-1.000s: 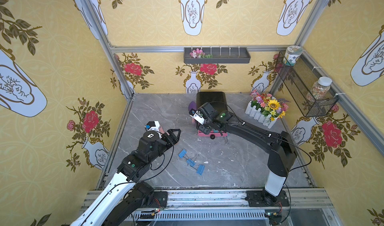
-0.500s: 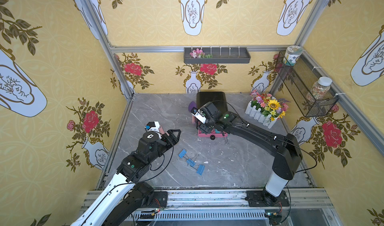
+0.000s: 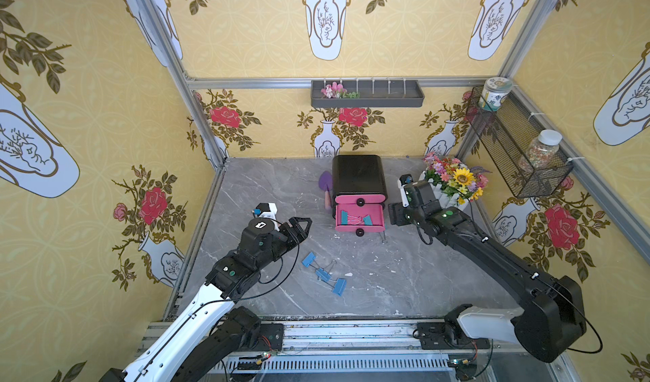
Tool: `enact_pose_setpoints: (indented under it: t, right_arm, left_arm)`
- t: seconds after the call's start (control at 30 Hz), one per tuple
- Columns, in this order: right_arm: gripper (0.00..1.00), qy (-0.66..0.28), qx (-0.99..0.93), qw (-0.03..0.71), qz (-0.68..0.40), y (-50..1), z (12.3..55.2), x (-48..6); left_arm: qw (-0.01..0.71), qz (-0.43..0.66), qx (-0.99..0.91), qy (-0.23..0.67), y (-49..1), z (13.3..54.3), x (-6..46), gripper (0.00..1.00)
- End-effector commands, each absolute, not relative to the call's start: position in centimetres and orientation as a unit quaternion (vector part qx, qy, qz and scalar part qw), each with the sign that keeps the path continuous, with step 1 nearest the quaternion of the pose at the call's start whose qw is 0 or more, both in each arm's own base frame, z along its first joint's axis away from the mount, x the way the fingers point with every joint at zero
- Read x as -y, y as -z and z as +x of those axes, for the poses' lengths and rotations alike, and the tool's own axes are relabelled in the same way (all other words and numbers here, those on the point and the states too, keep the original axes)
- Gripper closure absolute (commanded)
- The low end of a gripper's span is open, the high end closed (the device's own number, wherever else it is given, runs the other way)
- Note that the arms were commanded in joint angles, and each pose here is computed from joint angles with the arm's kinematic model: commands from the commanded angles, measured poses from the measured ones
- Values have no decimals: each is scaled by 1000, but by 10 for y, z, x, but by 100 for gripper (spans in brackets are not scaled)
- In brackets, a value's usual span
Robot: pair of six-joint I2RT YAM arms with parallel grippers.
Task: Put the binder clips in the drawer according to color
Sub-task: Place the binder clip in the drawer, then pick up the binder clip at the center of the board.
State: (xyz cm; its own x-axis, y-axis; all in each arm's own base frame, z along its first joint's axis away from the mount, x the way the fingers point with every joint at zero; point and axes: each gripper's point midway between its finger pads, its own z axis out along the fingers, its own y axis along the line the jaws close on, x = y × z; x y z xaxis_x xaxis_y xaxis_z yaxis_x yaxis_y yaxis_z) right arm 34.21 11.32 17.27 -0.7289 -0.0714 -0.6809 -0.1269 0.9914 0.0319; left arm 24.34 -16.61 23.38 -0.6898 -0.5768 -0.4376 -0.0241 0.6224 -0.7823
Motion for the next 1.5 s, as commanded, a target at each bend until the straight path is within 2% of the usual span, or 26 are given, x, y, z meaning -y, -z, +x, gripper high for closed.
enact_pose_setpoints:
  t: [0.0, 0.17, 0.57, 0.83, 1.23, 1.47]
  right_arm:
    - [19, -81, -947, 304, 56, -144, 326, -93]
    - [10, -92, -964, 224, 112, -93, 312, -83]
    - [1, -30, -981, 172, 84, -37, 318, -102]
    - [3, 12, -983, 163, 78, -18, 315, -106]
    - [3, 23, -981, 170, 93, -10, 320, -101]
    - [1, 12, -978, 163, 127, -18, 296, -96]
  left_arm:
    - [353, -168, -821, 415, -240, 246, 173, 18]
    - [348, -169, -820, 422, -236, 245, 176, 18]
    - [347, -173, -819, 422, -230, 240, 172, 18]
    - [347, -175, -820, 421, -227, 238, 170, 18]
    - [343, -177, -820, 422, -227, 237, 170, 18]
    - [345, -178, -818, 425, -227, 239, 171, 18]
